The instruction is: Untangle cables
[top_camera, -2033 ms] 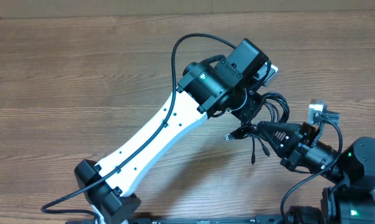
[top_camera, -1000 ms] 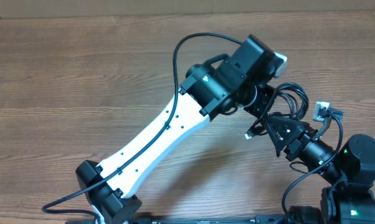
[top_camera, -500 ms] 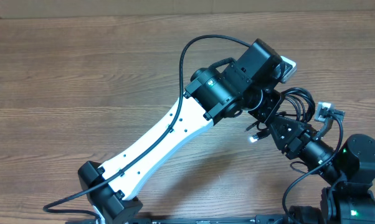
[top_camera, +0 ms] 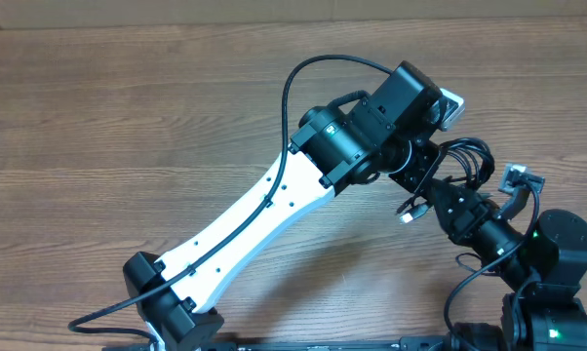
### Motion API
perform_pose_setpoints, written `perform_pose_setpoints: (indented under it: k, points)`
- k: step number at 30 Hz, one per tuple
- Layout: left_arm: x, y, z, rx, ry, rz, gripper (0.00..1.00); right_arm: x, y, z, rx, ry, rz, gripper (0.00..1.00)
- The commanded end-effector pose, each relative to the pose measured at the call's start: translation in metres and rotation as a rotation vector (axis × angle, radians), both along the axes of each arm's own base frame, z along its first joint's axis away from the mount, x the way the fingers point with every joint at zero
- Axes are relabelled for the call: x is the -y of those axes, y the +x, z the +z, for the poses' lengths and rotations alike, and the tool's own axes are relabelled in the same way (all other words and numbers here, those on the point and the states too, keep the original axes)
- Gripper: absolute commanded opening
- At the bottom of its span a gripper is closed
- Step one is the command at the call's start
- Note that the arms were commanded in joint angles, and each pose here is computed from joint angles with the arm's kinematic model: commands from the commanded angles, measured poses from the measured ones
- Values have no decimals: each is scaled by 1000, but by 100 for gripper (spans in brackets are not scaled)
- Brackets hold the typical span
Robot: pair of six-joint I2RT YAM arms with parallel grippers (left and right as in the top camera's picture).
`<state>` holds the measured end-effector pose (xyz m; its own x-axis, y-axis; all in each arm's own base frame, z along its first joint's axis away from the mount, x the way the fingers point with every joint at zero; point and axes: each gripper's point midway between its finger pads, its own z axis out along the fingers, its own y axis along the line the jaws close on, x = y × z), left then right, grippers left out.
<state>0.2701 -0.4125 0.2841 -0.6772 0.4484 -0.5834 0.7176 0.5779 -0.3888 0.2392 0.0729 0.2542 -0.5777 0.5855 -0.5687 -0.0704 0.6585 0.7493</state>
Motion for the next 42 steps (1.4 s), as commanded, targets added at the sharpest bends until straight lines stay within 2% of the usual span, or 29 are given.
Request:
perform_pose_setpoints:
  k: [1,7,13,18,25,35,42]
  points:
    - [9,-12,8,-3,-38,-58,4,6,2,6,13,-10,-40,22]
    - [9,-12,8,-3,-38,-57,4,6,2,6,14,-10,-39,4]
    - [5,-5,7,14,-21,-22,4,4,1,6,14,-5,-28,4]
    - [-1,7,4,23,7,72,4,-4,-1,12,38,10,23,4]
    - [-13,23,2,7,18,163,4,-30,-12,38,161,38,211,4]
    - [-14,23,1,0,20,162,4,-52,-30,61,310,14,408,4]
    - [-15,5,-7,-10,61,58,4,-52,-29,61,314,12,404,4]
